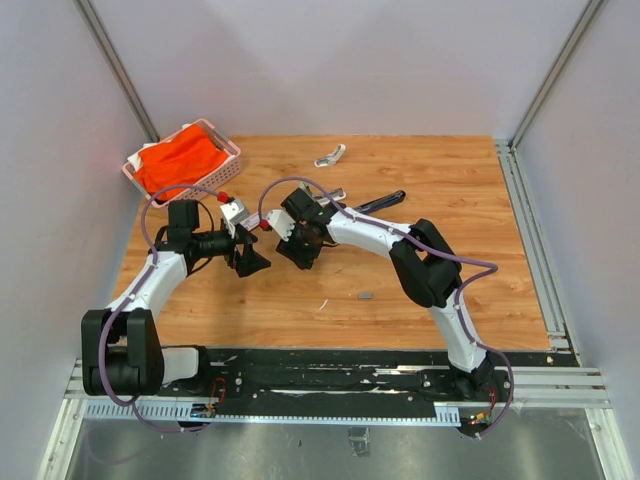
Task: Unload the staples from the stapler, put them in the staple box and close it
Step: Adjust the staple in the staple box.
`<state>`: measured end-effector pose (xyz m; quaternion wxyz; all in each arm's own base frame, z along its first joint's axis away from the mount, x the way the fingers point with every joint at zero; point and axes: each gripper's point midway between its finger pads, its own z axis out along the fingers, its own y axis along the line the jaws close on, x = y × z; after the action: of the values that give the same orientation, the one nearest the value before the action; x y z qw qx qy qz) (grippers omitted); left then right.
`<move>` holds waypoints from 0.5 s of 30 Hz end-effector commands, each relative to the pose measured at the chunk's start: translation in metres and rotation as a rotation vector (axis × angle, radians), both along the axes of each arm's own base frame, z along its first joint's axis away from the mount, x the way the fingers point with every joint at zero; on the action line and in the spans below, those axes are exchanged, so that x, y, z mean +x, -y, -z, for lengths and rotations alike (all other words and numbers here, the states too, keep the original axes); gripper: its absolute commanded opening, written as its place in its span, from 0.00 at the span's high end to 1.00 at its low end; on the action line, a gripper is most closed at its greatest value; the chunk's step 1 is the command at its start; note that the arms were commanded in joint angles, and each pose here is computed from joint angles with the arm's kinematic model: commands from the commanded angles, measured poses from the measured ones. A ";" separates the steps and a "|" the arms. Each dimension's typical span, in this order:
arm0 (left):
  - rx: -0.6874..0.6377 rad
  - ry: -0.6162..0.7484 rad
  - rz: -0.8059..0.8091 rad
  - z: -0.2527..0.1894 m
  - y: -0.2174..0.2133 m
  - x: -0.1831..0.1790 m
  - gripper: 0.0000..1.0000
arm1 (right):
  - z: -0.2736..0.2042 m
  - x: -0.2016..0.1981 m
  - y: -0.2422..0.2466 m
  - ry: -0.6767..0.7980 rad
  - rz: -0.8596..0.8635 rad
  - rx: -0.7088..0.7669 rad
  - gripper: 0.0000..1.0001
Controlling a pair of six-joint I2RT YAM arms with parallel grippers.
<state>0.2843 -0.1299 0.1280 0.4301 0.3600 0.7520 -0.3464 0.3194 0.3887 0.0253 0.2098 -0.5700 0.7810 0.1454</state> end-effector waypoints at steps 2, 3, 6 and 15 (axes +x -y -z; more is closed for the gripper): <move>-0.011 0.011 0.009 -0.003 -0.001 -0.002 0.02 | 0.004 -0.008 0.000 -0.018 0.001 -0.024 0.51; -0.010 0.010 0.008 -0.003 -0.001 -0.002 0.02 | 0.004 -0.007 0.000 -0.015 0.000 -0.024 0.53; -0.010 0.009 0.009 -0.002 -0.001 -0.002 0.02 | 0.003 -0.006 0.000 -0.009 0.000 -0.025 0.55; -0.010 0.009 0.008 -0.002 -0.001 -0.002 0.02 | 0.000 -0.005 -0.001 -0.003 0.000 -0.020 0.63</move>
<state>0.2843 -0.1299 0.1280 0.4301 0.3600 0.7520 -0.3464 0.3197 0.3879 0.0251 0.2094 -0.5699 0.7816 0.1432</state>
